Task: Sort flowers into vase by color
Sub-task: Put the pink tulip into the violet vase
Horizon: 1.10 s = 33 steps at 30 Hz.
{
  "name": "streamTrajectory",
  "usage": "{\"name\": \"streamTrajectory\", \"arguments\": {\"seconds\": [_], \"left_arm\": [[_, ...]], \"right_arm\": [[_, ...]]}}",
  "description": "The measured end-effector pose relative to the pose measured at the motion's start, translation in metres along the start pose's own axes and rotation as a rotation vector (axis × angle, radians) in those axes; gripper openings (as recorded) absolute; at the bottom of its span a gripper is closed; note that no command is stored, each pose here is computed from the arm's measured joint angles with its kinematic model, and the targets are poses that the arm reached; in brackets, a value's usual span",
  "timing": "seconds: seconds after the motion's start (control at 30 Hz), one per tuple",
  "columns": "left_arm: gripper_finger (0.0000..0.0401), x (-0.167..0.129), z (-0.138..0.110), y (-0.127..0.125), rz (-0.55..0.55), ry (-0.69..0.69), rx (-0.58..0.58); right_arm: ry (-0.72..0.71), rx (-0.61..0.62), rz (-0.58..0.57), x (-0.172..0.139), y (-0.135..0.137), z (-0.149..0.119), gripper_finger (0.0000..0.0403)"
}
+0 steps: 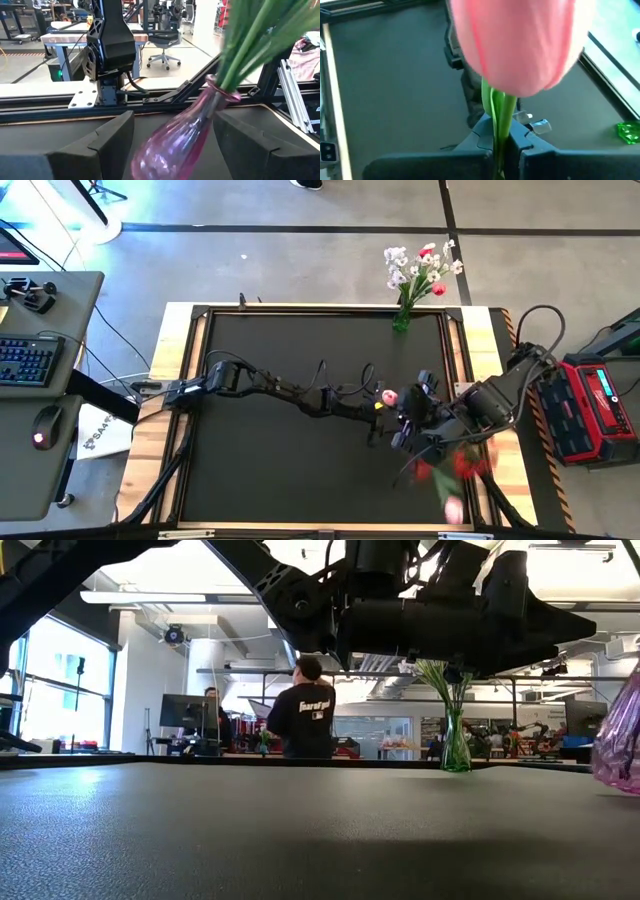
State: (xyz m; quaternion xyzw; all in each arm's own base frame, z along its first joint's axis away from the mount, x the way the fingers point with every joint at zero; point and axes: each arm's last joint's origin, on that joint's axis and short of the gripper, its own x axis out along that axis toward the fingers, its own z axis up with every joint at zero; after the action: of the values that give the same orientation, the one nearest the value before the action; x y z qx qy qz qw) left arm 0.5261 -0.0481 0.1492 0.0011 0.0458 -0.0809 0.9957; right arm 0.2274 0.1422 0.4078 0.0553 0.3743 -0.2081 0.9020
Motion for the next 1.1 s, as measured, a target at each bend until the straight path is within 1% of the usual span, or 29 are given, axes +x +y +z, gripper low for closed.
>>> {"name": "streamTrajectory", "arguments": {"seconds": [0.1,0.23,0.33,0.4,0.5,0.8,0.9,0.97,1.1], "left_arm": [[0.0260,0.000,0.000,0.000,0.000,0.000,-0.007],[0.0260,0.000,-0.001,0.001,0.025,0.009,-0.036],[0.0260,0.000,-0.002,0.001,0.044,0.020,-0.054],[0.0260,0.000,-0.002,0.001,0.044,0.021,-0.054],[0.0260,0.000,-0.002,0.001,0.046,0.022,-0.061],[0.0260,0.000,-0.005,0.001,0.048,0.052,-0.137],[0.0260,0.000,-0.006,0.000,0.024,0.061,-0.168],[0.0260,0.000,-0.006,-0.003,-0.002,0.062,-0.174],[0.0260,0.001,-0.004,-0.016,-0.021,0.050,-0.165]], "right_arm": [[0.006,-0.001,-0.024,0.000,-0.002,-0.001,0.0000],[0.024,0.007,-0.085,0.000,-0.009,-0.005,0.0000],[0.048,0.041,-0.127,0.001,-0.015,-0.006,0.0000],[0.040,0.039,-0.121,-0.001,-0.018,-0.004,0.0000],[0.036,0.079,-0.126,-0.002,-0.026,-0.001,0.0000],[0.024,0.139,-0.101,-0.013,-0.042,0.001,0.0000],[0.009,0.165,-0.081,-0.021,-0.051,0.002,0.0000],[-0.009,0.192,-0.069,-0.028,-0.060,0.002,0.0000],[-0.037,0.248,-0.053,-0.039,-0.078,0.003,0.0000]]}}
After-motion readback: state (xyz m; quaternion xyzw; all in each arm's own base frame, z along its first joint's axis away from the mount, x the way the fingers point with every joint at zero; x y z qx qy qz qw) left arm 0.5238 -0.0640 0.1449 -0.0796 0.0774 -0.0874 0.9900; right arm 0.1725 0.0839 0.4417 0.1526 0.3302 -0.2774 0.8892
